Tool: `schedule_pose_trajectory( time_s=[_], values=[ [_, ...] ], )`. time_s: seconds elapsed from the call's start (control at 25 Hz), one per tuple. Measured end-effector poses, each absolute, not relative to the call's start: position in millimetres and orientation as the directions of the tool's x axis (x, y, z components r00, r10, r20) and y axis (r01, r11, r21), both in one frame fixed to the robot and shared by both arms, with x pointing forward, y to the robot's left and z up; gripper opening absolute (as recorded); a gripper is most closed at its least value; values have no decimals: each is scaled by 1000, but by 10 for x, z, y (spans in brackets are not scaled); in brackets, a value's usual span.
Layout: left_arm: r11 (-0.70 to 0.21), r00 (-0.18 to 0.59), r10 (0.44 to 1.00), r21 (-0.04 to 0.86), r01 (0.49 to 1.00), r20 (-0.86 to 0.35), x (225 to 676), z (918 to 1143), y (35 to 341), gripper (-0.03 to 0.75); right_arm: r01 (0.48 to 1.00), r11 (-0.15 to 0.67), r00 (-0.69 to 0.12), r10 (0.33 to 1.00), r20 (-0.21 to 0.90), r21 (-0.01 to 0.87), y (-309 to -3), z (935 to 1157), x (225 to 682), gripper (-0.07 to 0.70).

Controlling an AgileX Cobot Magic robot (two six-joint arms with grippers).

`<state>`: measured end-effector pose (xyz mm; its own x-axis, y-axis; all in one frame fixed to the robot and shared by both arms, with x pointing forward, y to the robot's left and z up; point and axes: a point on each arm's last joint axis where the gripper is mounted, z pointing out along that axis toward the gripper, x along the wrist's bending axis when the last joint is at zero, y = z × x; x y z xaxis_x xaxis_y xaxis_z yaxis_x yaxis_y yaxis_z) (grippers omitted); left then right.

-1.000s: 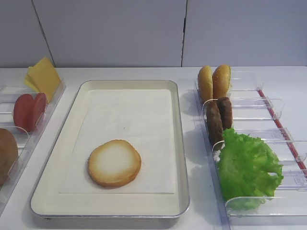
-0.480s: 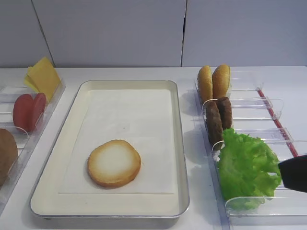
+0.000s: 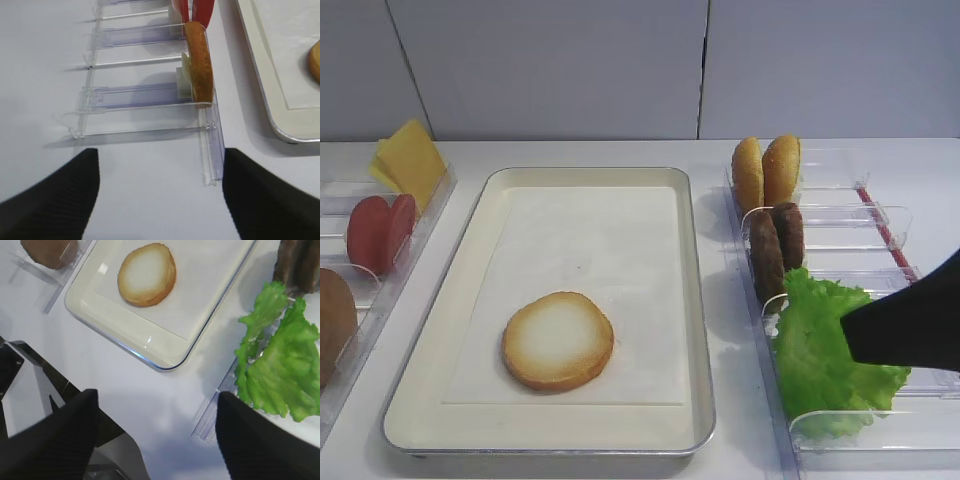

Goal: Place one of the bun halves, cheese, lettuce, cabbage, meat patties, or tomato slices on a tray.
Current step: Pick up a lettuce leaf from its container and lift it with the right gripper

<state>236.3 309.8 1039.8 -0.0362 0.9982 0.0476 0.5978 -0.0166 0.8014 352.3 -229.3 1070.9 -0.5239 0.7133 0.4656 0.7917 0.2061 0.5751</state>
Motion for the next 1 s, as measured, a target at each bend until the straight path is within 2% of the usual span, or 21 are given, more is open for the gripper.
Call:
schedule_pose_trajectory(
  time_s=[0.16,0.4,0.68,0.88,1.0],
  values=[
    [-17,-36,998,801,598,48,2363,10398,3098,519,792,202,-527,702,479,576,-2275,10713,3579,527],
    [-17,-36,998,801,598,48,2363,10398,3098,519,762,203,-554,696,456,615,-2259,10902,3716,523],
    [-17,-36,998,801,598,48,2363,10398,3098,519,777,237,-560,684,467,584,-2223,11059,3942,517],
    [-17,-36,998,801,598,48,2363,10398,3098,519,784,346,-576,714,398,515,-2079,11065,4048,510],
    [-17,-36,998,801,598,48,2363,10398,3098,519,795,407,-575,740,349,449,-1915,10972,4096,510]
  ],
)
